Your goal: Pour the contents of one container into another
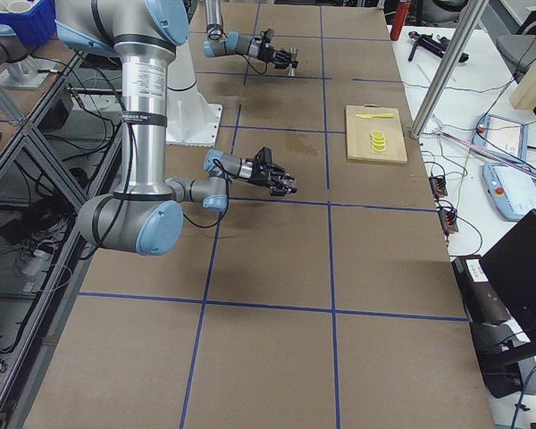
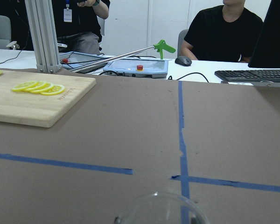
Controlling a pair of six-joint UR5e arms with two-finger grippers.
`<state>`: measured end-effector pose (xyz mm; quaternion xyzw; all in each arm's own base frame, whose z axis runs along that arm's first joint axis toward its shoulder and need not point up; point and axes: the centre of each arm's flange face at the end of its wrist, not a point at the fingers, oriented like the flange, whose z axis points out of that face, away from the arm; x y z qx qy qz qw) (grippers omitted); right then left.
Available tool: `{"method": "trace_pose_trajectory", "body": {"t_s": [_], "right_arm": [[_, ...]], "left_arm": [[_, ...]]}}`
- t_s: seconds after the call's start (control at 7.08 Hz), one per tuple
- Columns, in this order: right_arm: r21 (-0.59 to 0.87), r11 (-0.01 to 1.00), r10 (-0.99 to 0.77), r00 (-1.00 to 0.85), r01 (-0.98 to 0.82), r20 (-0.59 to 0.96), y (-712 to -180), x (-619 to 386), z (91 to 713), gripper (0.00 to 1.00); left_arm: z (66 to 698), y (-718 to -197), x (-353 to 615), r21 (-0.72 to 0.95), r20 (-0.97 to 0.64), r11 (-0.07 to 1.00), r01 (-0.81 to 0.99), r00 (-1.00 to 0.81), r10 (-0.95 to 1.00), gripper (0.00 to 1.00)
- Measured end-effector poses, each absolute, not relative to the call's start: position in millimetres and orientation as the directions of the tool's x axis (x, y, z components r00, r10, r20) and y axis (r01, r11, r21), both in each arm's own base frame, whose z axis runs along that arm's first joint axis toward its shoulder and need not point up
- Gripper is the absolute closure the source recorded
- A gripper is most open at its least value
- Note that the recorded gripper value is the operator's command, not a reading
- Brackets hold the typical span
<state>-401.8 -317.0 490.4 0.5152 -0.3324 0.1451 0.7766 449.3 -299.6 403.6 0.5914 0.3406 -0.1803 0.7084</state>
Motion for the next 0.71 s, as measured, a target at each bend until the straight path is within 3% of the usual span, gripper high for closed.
{"method": "trace_pose_trajectory", "body": {"t_s": [0.71], "right_arm": [[0.724,0.406,-0.157,0.737,-0.558,0.657,-333.6,-447.6,382.4,0.92]], "left_arm": [[343.2,-303.5,496.8,0.729,-0.684,0.219,0.649,0.703,0.195,1.00]]}}
